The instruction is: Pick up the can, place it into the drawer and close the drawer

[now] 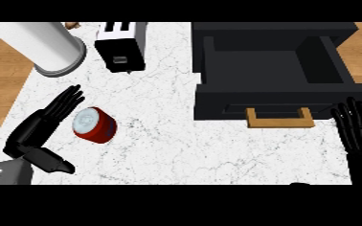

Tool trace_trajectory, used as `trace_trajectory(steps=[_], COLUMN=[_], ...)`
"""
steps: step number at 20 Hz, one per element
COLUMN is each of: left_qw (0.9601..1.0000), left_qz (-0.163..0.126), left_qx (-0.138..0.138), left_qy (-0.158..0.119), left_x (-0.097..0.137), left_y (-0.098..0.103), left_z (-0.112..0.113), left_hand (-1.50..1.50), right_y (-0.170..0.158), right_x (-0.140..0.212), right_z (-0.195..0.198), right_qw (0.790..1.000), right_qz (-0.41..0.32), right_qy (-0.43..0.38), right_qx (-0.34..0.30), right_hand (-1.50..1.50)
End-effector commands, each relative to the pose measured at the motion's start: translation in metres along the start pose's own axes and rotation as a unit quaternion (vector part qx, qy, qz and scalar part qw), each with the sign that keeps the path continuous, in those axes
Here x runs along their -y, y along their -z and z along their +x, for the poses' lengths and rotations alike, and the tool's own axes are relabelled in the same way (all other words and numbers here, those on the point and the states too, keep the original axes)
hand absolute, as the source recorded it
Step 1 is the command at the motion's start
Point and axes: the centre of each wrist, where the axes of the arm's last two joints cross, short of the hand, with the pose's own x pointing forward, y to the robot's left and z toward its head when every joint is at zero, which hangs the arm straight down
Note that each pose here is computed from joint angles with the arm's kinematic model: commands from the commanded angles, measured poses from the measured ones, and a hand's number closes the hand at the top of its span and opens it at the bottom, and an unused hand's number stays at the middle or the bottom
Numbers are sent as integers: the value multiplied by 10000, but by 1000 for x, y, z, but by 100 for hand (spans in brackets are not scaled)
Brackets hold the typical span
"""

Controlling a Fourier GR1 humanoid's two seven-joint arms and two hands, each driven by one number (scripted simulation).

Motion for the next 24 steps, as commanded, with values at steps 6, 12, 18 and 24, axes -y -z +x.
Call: trace_trajectory(steps=[6, 12, 18, 24], left_qw=[9999, 9997, 9992, 9995], left_qz=[10, 13, 160, 143], left_qx=[-72, -219, -346, -247], left_qy=[101, 72, -72, -101], left_x=[-13, -12, -8, 7], left_y=[-16, -2, 7, -2], left_z=[-33, -49, -60, -84], left_hand=[-150, -150, -150, -150], right_y=[2, 16, 9, 5], right_x=[18, -4, 8, 2], right_z=[-11, 7, 16, 12], right_qw=[10000, 10000, 10000, 10000], right_qz=[-31, -40, -39, -39], right_qy=[39, -13, 6, -22], right_qx=[63, 80, 90, 34], right_hand=[-150, -150, -150, -150])
